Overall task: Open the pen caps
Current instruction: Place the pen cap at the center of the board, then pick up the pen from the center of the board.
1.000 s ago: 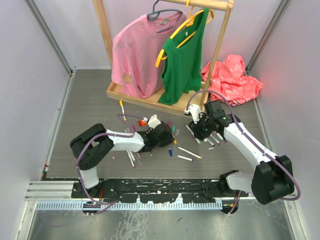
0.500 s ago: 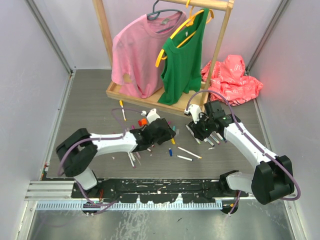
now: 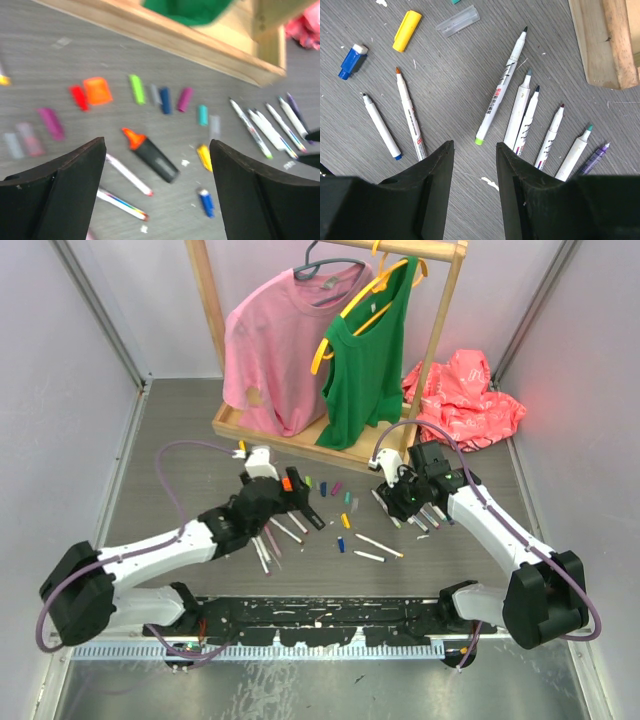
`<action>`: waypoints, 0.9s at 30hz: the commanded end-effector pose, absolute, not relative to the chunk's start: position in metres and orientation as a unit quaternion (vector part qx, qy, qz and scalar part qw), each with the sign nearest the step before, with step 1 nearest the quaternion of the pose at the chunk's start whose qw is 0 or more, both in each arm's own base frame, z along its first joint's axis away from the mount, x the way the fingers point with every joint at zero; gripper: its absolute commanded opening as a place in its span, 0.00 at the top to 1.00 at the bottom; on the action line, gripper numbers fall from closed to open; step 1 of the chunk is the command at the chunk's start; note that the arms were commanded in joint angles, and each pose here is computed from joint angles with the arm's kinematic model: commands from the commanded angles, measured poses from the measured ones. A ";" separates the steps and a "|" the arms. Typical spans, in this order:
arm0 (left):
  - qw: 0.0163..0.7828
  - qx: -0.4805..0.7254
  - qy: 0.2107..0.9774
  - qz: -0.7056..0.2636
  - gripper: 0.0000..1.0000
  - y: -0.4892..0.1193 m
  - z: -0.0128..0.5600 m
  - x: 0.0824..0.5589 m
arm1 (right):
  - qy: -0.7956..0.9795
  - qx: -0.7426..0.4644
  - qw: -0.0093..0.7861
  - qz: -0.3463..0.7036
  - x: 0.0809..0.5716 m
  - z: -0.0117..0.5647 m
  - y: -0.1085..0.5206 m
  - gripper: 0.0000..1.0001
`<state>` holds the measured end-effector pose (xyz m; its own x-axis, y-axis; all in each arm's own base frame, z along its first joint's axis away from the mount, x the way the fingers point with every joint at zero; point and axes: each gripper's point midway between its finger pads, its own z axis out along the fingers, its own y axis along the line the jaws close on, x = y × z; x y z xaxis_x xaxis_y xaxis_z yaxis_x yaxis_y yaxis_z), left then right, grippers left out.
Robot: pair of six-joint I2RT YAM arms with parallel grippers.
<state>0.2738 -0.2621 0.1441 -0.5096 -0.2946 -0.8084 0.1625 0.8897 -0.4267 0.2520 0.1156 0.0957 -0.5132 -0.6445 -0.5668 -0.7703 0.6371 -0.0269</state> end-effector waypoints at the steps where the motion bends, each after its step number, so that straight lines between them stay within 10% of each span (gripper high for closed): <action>1: 0.538 -0.050 0.829 -0.144 0.13 -0.191 0.154 0.301 | 0.853 -0.411 0.300 0.117 0.260 0.108 0.120 0.55; 12: 0.377 -0.070 0.921 -0.070 0.08 -0.126 0.085 0.351 | 0.854 -0.412 0.294 0.118 0.259 0.105 0.120 0.55; 27: 0.266 -0.102 0.958 0.026 0.43 -0.096 0.041 0.423 | 0.853 -0.414 0.292 0.121 0.258 0.104 0.120 0.55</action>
<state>0.4096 -0.0983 0.0324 -0.8228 -0.2106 -0.5279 -0.2139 0.9753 -0.0557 0.2515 0.1162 0.0956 -0.5125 -0.6443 -0.5676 -0.7722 0.6350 -0.0237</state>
